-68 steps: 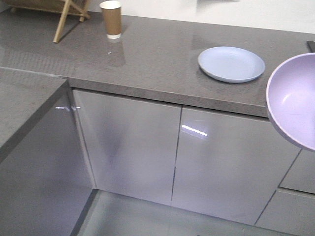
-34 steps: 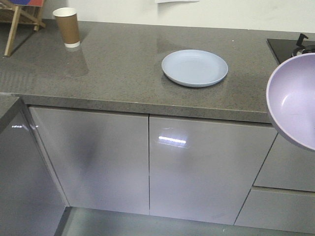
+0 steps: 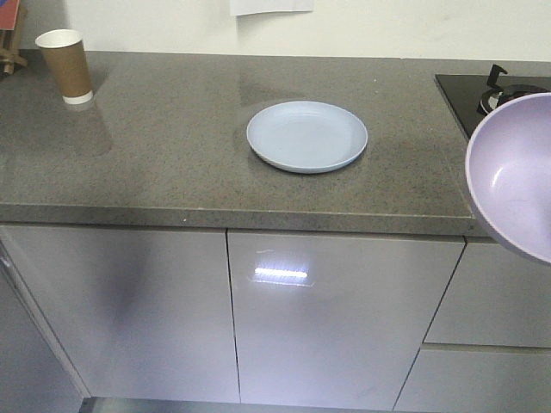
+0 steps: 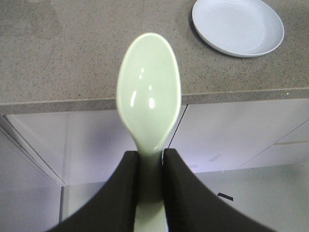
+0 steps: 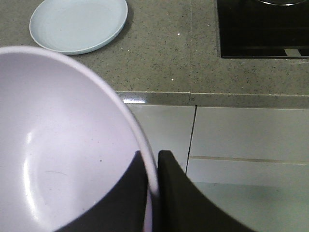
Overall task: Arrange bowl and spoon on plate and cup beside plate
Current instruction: 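Drive the base, carrying spoon and bowl, to the counter with the blue plate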
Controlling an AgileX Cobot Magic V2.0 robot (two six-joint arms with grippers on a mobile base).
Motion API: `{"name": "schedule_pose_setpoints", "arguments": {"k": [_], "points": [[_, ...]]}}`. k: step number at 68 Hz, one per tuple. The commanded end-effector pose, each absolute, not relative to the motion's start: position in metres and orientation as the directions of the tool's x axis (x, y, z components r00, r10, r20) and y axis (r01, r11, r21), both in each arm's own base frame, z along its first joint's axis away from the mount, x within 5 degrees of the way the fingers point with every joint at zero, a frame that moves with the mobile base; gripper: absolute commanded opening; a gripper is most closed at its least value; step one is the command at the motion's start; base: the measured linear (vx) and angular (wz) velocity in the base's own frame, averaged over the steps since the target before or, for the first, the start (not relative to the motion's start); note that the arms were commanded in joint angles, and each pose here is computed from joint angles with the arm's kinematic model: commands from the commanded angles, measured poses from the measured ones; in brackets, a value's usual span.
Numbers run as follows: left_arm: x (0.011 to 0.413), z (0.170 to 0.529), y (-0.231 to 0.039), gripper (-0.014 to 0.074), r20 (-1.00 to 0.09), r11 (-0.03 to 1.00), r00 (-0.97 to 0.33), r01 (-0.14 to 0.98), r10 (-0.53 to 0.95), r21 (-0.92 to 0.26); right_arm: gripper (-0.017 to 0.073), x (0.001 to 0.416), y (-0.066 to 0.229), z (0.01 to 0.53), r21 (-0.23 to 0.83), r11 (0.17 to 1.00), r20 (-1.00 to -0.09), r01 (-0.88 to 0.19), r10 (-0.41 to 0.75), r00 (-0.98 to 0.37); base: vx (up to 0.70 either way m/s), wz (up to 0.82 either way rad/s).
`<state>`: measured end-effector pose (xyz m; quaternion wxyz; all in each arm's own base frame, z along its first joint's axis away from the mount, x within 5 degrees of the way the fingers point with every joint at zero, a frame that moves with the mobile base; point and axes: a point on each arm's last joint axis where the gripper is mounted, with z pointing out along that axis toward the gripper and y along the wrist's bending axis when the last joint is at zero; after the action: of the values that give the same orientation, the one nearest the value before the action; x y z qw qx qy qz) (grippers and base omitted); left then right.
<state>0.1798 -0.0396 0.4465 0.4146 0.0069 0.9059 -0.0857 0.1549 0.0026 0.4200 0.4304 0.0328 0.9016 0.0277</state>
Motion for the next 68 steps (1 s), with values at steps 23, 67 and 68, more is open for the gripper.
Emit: {"name": "schedule_pose_setpoints", "arguments": {"k": [23,67,68], "points": [[0.1759,0.4612,-0.0402,-0.0006,-0.809,0.980,-0.584,0.107,-0.074,-0.167,-0.0006,0.1553,0.0019,0.4336,0.080,0.996,-0.831,0.031,0.084,-0.550,0.16,-0.02],[0.1759,0.4612,-0.0402,-0.0006,-0.809,0.980,-0.584,0.107,-0.074,-0.167,-0.0006,0.1553,0.0019,0.4336,0.080,0.996,-0.831,0.031,0.084,-0.550,0.18,0.01],[0.1759,0.4612,-0.0402,-0.0006,-0.809,0.980,-0.584,0.107,-0.074,-0.167,-0.0006,0.1553,0.0019,0.4336,0.080,0.996,-0.831,0.031,0.084,-0.550,0.17,-0.06]]}}
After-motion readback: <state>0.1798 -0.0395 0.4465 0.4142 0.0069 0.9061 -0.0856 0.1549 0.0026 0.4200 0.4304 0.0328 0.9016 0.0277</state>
